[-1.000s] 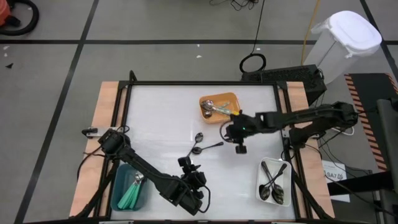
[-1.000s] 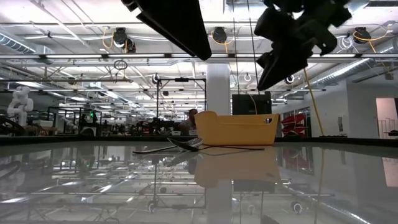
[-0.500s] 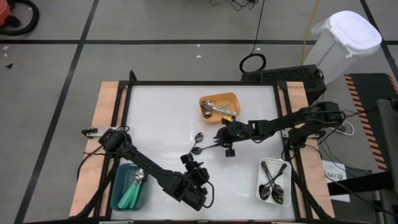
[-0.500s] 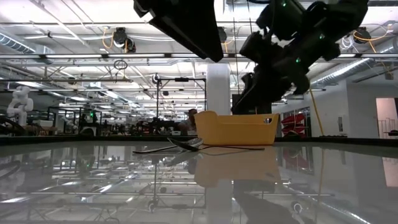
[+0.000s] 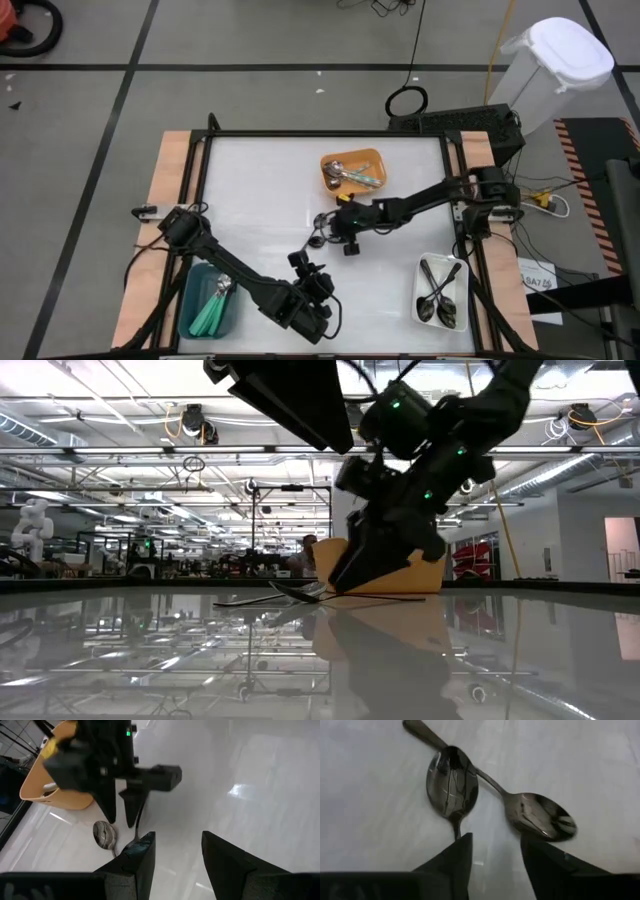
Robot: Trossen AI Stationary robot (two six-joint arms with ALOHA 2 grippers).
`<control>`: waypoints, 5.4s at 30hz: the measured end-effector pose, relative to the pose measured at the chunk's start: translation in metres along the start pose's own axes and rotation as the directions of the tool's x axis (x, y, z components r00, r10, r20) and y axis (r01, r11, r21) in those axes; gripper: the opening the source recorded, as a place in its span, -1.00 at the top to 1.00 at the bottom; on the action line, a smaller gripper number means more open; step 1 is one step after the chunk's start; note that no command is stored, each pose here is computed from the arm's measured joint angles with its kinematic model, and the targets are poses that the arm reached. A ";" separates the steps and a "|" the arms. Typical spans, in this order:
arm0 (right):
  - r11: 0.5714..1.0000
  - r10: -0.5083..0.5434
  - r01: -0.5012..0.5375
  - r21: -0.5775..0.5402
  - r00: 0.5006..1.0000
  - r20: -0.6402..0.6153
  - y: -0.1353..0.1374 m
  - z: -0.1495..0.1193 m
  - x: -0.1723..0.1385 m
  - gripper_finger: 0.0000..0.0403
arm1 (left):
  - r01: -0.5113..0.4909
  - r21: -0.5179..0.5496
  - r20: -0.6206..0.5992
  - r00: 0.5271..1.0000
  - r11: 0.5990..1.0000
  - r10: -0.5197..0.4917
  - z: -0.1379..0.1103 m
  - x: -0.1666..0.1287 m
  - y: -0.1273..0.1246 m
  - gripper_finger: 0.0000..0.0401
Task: Sort silverware by color (type)
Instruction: Put the black spoon into the white bin
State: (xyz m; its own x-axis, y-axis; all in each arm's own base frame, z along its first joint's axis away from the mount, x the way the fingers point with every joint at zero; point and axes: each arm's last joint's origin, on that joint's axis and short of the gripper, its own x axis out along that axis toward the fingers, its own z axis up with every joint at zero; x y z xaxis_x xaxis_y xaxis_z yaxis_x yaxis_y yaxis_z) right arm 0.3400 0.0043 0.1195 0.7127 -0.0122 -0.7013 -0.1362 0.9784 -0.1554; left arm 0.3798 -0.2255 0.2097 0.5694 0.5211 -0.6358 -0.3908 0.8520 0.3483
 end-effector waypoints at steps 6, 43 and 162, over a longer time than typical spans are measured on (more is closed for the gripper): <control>1.000 0.016 -0.018 -0.022 0.996 -0.082 -0.001 0.007 0.012 0.02 | 0.016 0.001 0.003 1.000 1.000 -0.016 -0.008 -0.012 -0.007 0.20; 0.988 0.147 -0.134 0.080 0.972 -0.184 0.022 0.000 0.019 0.44 | -0.006 0.037 0.016 1.000 0.999 0.006 -0.004 -0.006 -0.004 0.20; 0.625 0.051 -0.546 -0.559 0.743 -0.668 0.207 -0.036 -0.242 0.96 | 0.282 -0.201 0.191 0.951 0.938 -0.245 -0.013 -0.058 -0.049 0.20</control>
State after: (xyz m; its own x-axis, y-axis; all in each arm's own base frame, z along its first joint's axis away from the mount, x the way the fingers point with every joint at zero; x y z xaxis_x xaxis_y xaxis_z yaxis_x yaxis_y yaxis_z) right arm 0.1146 0.2028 0.2318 0.0630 -0.0965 -0.9933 -0.8584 0.5024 -0.1032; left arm 0.3572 -0.2984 0.2205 0.7752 0.2965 -0.5578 -0.3518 0.9360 0.0088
